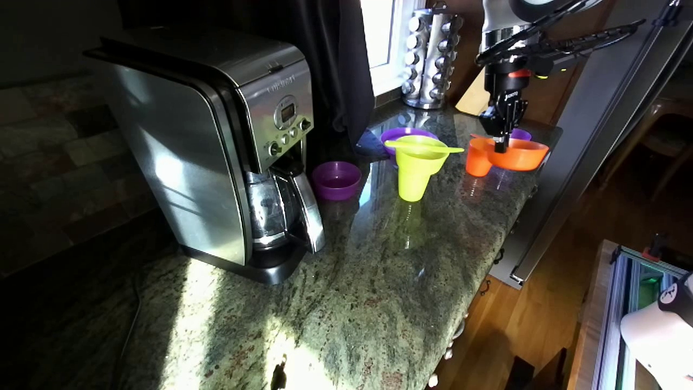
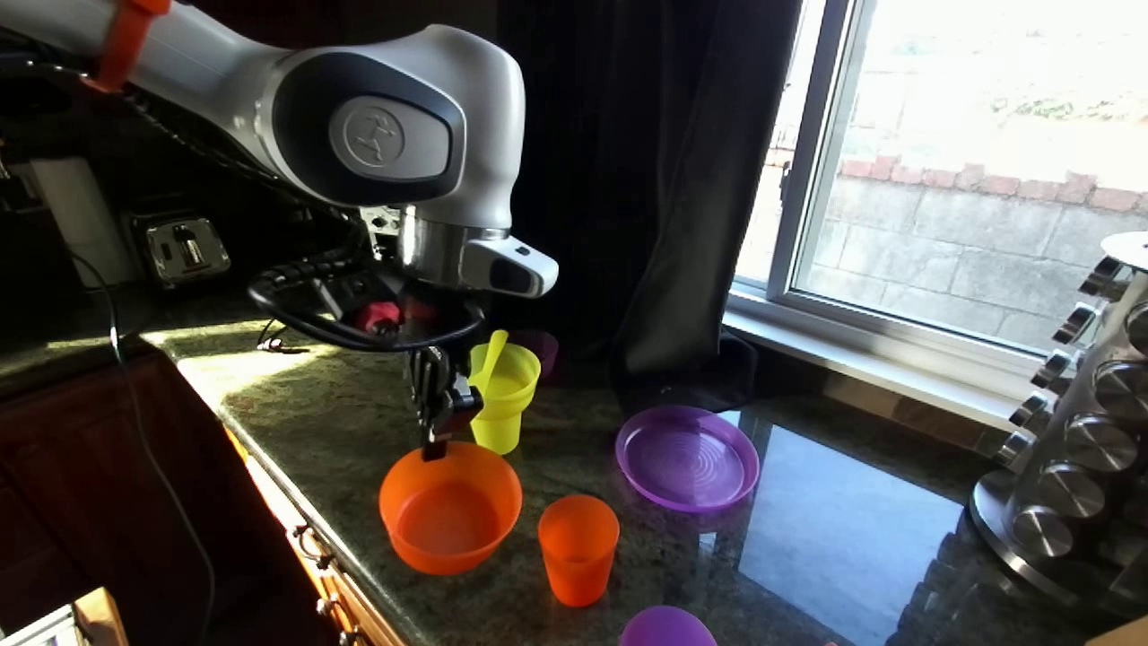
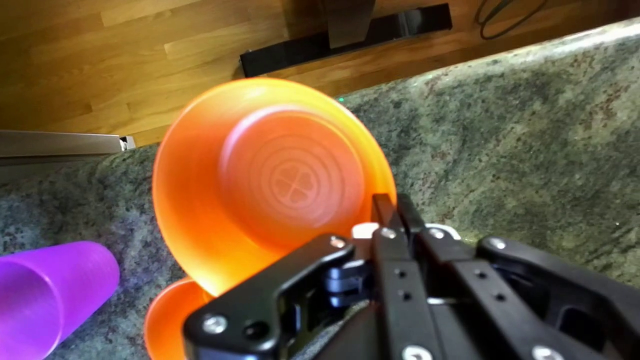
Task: Pick up the orange bowl and place it on top of the orange cup, pick up the orange knife and place it on top of the orange bowl
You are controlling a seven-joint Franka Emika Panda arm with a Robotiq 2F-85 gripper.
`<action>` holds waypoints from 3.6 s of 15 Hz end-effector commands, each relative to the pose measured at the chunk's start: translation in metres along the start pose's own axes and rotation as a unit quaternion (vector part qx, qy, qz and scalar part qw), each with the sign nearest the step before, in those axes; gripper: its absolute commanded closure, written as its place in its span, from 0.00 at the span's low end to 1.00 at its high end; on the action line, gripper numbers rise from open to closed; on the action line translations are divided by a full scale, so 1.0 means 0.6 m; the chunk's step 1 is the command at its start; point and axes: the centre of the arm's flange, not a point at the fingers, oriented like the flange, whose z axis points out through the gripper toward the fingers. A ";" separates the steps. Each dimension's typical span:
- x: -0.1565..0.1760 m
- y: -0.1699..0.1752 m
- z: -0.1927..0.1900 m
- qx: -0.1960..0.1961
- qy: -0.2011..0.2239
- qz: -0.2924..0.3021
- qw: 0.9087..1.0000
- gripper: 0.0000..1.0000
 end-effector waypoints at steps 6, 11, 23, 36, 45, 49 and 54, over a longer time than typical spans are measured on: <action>-0.017 0.009 -0.005 -0.005 0.042 -0.030 0.999 0.99; 0.028 0.029 -0.038 -0.026 0.084 -0.026 0.996 0.99; 0.118 0.052 -0.014 -0.068 0.097 -0.031 0.993 0.99; 0.115 0.056 -0.006 -0.066 0.096 -0.025 0.993 0.99; 0.100 0.060 -0.010 -0.065 0.105 -0.021 0.992 0.99; 0.102 0.070 -0.006 -0.062 0.098 -0.014 0.993 0.99; 0.100 0.077 -0.005 -0.055 0.090 -0.005 0.994 0.99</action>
